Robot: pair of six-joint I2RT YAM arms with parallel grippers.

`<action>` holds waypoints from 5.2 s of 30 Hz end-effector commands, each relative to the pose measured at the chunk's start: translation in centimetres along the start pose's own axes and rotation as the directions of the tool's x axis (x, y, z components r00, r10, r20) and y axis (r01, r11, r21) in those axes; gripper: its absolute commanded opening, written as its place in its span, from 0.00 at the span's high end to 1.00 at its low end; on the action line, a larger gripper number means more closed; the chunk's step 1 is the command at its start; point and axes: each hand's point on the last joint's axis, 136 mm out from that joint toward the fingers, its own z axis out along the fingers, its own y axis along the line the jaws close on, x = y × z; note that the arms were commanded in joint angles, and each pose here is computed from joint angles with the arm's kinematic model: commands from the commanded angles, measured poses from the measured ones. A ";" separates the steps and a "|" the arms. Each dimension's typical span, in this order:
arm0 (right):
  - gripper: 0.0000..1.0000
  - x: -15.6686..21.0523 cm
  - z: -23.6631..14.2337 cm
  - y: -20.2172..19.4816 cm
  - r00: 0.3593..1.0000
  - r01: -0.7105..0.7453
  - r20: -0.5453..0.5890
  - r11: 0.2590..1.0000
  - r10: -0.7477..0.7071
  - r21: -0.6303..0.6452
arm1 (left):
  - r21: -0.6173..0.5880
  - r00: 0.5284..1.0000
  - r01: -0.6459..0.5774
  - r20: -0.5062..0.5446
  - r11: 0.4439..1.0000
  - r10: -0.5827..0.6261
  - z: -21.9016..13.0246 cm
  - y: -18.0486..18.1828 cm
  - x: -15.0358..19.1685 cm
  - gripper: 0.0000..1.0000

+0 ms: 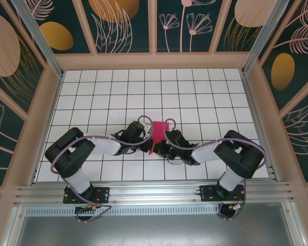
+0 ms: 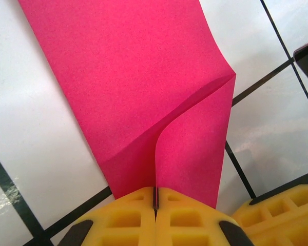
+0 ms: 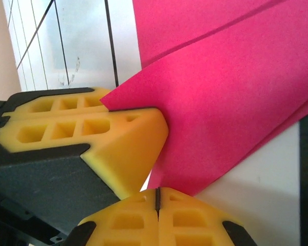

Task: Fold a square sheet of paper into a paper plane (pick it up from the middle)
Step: Third fold the triangle at the center of the table.

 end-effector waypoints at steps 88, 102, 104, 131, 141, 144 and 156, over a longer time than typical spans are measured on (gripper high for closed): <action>1.00 -6.8 -3.6 1.3 0.992 0.109 0.066 0.994 -0.109 0.005 | 0.033 0.999 0.046 0.028 0.998 -0.047 -0.8 -1.6 -3.3 0.78; 1.00 -7.8 -0.4 -1.1 0.995 0.101 -0.011 0.990 -0.100 0.099 | -0.056 0.993 0.072 0.100 0.996 -0.067 -3.1 -0.9 -5.0 0.64; 1.00 -7.7 -0.2 -1.8 0.995 0.098 -0.017 0.987 -0.096 0.128 | -0.044 0.990 0.075 0.127 0.996 -0.069 -4.0 -1.3 -5.5 0.66; 1.00 -7.7 -0.5 -1.0 0.995 0.102 -0.013 0.990 -0.101 0.096 | 0.142 0.955 0.249 -0.200 0.958 -0.218 1.9 -2.7 1.5 0.91; 1.00 -7.4 -0.5 -1.7 0.996 0.084 -0.014 0.991 -0.083 0.101 | 0.219 0.976 0.207 -0.109 0.954 -0.187 -0.7 -4.1 0.1 0.96; 1.00 -7.4 -0.4 -1.6 0.997 0.082 -0.015 0.992 -0.081 0.097 | 0.234 0.978 0.207 -0.090 0.950 -0.191 -1.1 -4.4 -0.3 0.96; 1.00 -7.6 -0.4 -2.0 0.996 0.086 -0.012 0.989 -0.085 0.123 | 0.158 0.961 0.241 -0.177 0.957 -0.213 1.0 -2.8 1.7 0.96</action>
